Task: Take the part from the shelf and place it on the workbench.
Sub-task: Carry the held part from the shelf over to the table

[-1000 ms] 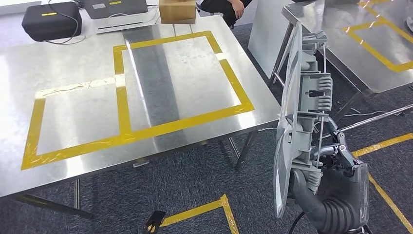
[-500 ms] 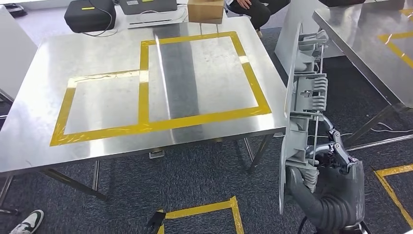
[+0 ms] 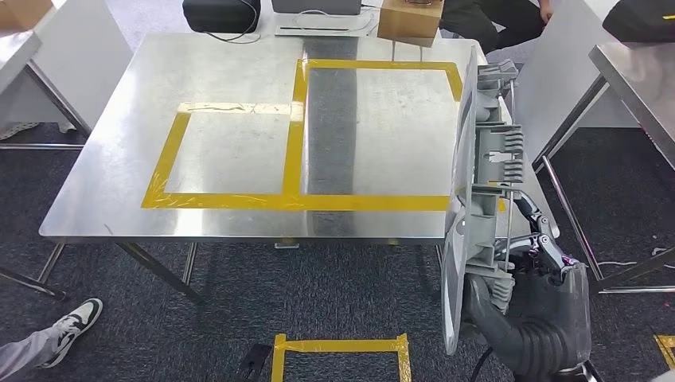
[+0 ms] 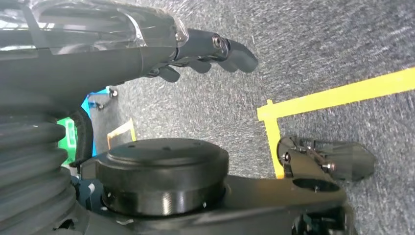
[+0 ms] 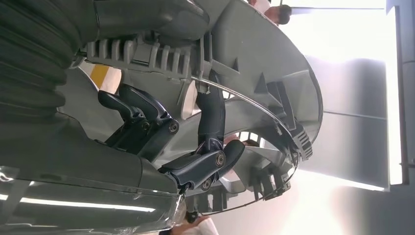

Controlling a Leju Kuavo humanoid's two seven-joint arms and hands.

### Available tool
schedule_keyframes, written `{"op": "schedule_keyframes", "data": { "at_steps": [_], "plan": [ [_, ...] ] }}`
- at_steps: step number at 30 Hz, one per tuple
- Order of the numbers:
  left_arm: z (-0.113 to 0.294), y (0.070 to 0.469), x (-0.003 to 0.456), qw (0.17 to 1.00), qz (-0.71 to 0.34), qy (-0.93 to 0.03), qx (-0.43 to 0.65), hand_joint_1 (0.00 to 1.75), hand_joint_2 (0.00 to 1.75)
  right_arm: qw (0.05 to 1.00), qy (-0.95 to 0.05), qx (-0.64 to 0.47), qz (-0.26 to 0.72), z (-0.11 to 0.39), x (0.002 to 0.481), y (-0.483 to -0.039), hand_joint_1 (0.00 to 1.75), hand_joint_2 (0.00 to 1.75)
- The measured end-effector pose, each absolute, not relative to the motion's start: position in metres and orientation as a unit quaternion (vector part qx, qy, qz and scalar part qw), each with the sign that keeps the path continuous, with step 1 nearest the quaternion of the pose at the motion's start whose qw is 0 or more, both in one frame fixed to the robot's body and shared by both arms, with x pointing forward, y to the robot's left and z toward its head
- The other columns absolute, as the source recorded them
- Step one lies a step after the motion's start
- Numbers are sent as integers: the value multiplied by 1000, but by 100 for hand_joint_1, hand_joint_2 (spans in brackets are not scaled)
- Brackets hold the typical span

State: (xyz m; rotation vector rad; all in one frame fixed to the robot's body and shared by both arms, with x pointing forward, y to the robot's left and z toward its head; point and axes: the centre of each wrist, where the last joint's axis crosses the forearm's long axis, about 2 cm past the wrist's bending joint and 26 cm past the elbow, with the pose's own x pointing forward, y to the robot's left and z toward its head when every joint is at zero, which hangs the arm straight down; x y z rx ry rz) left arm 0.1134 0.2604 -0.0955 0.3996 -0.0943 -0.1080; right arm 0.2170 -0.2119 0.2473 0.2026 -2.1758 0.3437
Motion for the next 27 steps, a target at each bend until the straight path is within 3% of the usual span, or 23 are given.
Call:
{"op": "schedule_keyframes", "data": {
  "at_steps": [27],
  "plan": [
    [-96,258,111,981,-47,-37,185,0,175,457,-878,76,120,241,215,-212,175,175]
  ]
}}
